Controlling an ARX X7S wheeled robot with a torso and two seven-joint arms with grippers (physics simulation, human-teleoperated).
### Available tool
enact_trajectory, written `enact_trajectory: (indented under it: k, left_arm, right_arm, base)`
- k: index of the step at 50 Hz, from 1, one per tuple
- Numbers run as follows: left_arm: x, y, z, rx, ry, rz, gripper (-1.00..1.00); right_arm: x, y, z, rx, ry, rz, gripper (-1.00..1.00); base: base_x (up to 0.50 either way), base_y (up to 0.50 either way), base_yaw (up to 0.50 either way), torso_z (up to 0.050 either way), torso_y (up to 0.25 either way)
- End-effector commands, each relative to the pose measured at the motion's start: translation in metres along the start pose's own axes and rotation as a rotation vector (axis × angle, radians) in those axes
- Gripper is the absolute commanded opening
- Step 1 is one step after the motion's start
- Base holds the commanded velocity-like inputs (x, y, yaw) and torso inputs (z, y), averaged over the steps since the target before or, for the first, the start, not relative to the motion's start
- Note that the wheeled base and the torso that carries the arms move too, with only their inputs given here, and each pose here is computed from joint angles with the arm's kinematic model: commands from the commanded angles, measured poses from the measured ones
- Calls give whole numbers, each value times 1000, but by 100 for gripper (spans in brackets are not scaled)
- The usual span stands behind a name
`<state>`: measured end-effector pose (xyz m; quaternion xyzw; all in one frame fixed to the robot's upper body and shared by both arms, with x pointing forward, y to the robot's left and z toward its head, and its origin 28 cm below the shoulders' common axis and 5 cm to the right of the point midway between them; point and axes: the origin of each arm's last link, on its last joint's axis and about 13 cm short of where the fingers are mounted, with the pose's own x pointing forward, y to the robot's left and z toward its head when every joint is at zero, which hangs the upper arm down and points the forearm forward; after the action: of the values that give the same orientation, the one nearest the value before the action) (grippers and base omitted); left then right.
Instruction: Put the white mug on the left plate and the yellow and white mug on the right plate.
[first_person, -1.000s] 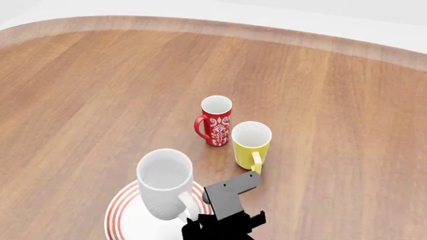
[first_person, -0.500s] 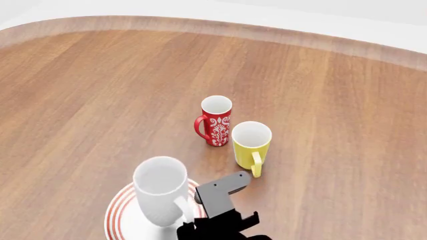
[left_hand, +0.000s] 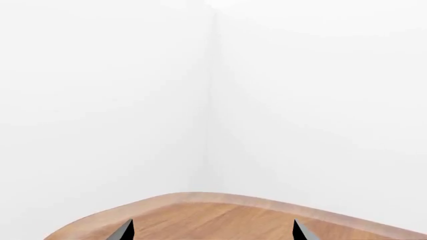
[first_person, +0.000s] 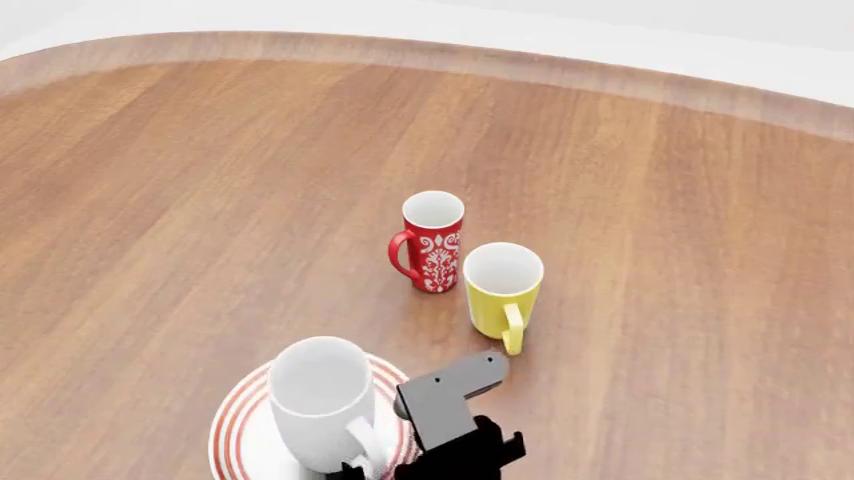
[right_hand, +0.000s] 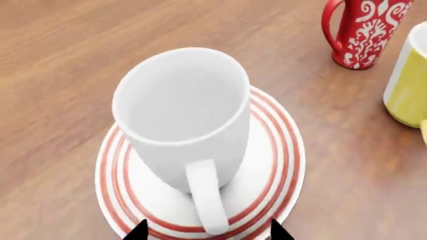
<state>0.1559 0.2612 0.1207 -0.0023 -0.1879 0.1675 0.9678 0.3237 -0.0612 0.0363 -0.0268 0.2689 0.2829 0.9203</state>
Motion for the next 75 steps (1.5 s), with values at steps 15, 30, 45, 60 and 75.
enact_trajectory:
  k: [15,30,45,60,75]
  left_arm:
    - [-2,-2,1,-9,5,-25,100]
    - [-3,-1,4,-21,-9,-18,100]
    - [-3,-2,6,-31,-14,-15,100]
    - [-5,-2,7,-32,-14,-21,100]
    - [-5,-2,7,-32,-14,-21,100]
  right_arm:
    - [-87,13,5,10,-270,-44,100]
    - [-88,-6,39,152,-615,-190,100]
    - [-59,-20,50,198,-563,-395,100]
    - [-40,-26,42,98,-429,-515,100]
    - [-40,-26,42,98,-429,-515,100]
  base:
    - [0,0,0,0,0]
    - [0,0,0,0,0]
    - [0,0,0,0,0]
    - [0,0,0,0,0]
    - [0,0,0,0,0]
